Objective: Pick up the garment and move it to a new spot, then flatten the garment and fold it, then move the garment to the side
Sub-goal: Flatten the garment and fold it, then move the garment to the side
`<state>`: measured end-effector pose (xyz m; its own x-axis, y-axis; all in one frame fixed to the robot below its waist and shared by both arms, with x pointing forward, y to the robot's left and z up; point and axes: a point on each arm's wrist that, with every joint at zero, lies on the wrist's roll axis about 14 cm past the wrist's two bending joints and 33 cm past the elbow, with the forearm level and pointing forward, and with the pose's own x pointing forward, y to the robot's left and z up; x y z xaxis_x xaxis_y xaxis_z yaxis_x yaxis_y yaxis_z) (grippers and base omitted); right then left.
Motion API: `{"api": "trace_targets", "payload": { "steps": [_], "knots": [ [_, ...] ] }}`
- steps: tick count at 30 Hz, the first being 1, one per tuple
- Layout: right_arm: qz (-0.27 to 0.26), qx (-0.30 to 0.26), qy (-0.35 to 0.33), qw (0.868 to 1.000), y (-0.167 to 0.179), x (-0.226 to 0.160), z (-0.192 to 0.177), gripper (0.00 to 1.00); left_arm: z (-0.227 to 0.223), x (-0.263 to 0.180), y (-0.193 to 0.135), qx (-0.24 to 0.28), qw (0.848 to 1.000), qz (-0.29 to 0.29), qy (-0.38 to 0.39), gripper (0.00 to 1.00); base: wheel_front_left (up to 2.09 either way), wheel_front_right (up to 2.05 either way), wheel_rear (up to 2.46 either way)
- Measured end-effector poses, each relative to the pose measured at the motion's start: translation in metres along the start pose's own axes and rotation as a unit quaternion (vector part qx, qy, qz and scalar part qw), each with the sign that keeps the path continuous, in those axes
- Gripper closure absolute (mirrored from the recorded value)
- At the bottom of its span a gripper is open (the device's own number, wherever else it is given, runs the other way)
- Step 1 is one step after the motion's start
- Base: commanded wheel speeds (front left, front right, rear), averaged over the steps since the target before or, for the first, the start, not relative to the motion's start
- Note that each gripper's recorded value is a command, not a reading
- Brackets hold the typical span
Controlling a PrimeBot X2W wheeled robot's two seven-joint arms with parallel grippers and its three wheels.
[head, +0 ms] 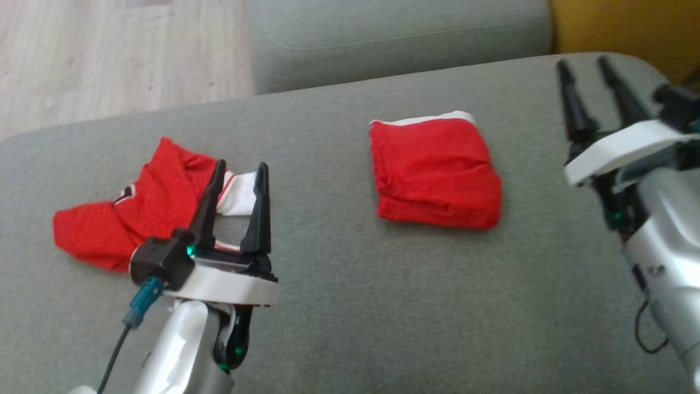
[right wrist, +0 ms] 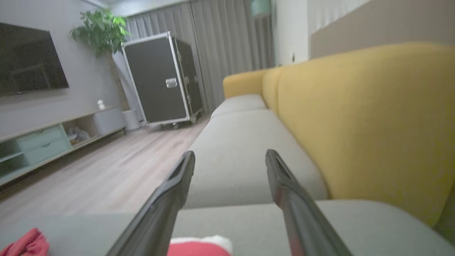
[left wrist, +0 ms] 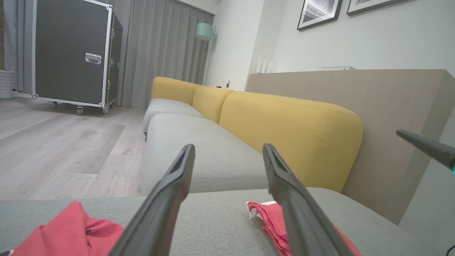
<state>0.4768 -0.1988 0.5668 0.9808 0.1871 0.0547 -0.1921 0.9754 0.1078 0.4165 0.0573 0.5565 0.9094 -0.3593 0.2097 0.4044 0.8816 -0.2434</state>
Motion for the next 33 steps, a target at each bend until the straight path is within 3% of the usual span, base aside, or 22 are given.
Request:
{"api": "trace_targets", "payload": {
  "steps": [2, 4, 7, 11, 15, 26, 33],
  "knots": [
    [-0.032, -0.022, -0.054, 0.998, -0.024, -0.013, 0.033, 0.00, -0.002, 0.002, -0.006, -0.004, 1.000, -0.008, 0.001, 0.00, 0.00, 0.00, 0.00],
    [-0.061, -0.026, -0.073, 0.995, -0.037, -0.028, 0.036, 0.00, -0.006, 0.001, -0.008, -0.005, 1.000, -0.010, 0.006, 0.00, 0.00, 0.00, 0.00],
    [-0.091, -0.018, -0.061, 0.994, -0.038, -0.055, 0.006, 0.00, -0.012, -0.002, -0.008, -0.012, 1.000, -0.008, 0.013, 0.00, 0.00, 0.00, 0.00],
    [-0.109, 0.008, -0.004, 0.994, -0.015, -0.090, -0.056, 0.00, -0.023, -0.012, -0.001, -0.019, 0.999, 0.007, 0.026, 0.00, 0.00, 0.00, 0.00],
    [-0.113, 0.006, 0.011, 0.993, -0.009, -0.101, -0.071, 0.00, -0.031, -0.018, 0.001, -0.015, 0.999, 0.010, 0.039, 0.00, 0.00, 0.00, 0.00],
    [-0.087, -0.012, 0.035, 0.995, 0.000, -0.055, -0.078, 0.00, -0.046, -0.015, 0.016, -0.015, 0.998, 0.022, 0.056, 0.00, 0.00, 0.00, 0.00],
    [-0.096, 0.029, 0.127, 0.987, -0.006, 0.002, -0.117, 0.00, -0.051, -0.003, 0.032, -0.012, 0.998, 0.031, 0.058, 0.00, 0.00, 0.00, 0.00]
  ]
}}
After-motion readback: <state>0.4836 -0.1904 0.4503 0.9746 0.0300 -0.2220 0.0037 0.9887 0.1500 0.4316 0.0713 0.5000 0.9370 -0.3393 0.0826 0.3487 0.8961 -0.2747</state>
